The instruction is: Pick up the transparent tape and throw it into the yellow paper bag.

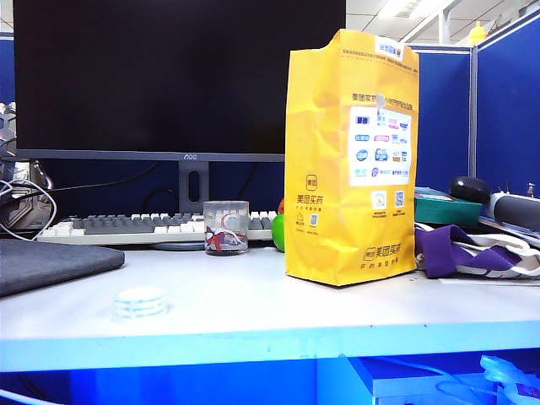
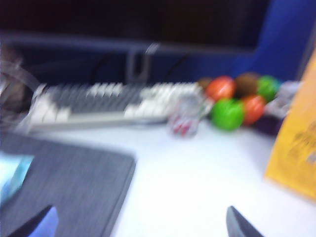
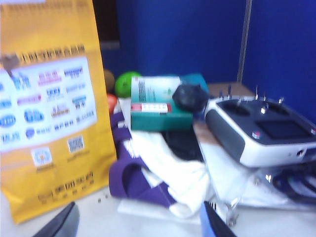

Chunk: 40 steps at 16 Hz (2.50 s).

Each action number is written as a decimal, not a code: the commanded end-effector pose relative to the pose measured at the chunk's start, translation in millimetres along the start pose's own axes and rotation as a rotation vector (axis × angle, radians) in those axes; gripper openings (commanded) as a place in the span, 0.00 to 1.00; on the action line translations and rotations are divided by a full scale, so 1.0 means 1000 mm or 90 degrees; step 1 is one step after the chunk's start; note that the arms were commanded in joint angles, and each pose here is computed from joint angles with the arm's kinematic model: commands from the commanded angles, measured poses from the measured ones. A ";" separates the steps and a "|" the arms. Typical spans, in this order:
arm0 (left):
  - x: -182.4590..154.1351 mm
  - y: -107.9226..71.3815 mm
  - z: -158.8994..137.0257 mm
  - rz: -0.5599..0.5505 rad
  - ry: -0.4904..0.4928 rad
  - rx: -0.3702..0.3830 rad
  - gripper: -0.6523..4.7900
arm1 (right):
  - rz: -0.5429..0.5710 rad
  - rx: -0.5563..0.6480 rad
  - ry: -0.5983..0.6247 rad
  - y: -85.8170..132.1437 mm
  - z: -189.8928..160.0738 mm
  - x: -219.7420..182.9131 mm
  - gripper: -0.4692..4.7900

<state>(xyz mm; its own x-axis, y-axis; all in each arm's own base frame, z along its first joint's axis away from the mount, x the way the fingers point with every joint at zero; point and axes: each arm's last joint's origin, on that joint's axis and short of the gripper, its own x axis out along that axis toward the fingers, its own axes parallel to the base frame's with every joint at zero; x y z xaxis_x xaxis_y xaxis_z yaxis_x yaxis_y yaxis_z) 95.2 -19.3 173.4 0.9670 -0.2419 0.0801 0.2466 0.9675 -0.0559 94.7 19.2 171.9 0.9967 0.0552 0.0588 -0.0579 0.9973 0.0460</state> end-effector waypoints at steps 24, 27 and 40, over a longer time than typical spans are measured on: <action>0.141 -0.009 0.153 -0.233 0.451 0.071 1.00 | 0.541 0.202 0.331 0.049 0.092 0.095 0.73; 0.132 -0.009 0.145 -0.215 0.535 0.055 1.00 | 0.691 0.246 0.394 0.057 0.088 0.109 0.73; 0.195 -0.058 0.046 -0.217 0.775 0.085 1.00 | 0.486 0.136 0.477 0.080 0.065 0.108 0.73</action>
<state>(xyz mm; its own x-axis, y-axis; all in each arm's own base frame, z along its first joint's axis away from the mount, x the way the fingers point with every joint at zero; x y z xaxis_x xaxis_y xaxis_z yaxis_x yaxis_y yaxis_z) 264.2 -108.0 243.3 0.2704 -0.3972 -0.8770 0.5488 0.8120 -0.1986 193.7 99.4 242.7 0.4583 0.7380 -0.4953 -0.5936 0.6689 0.4475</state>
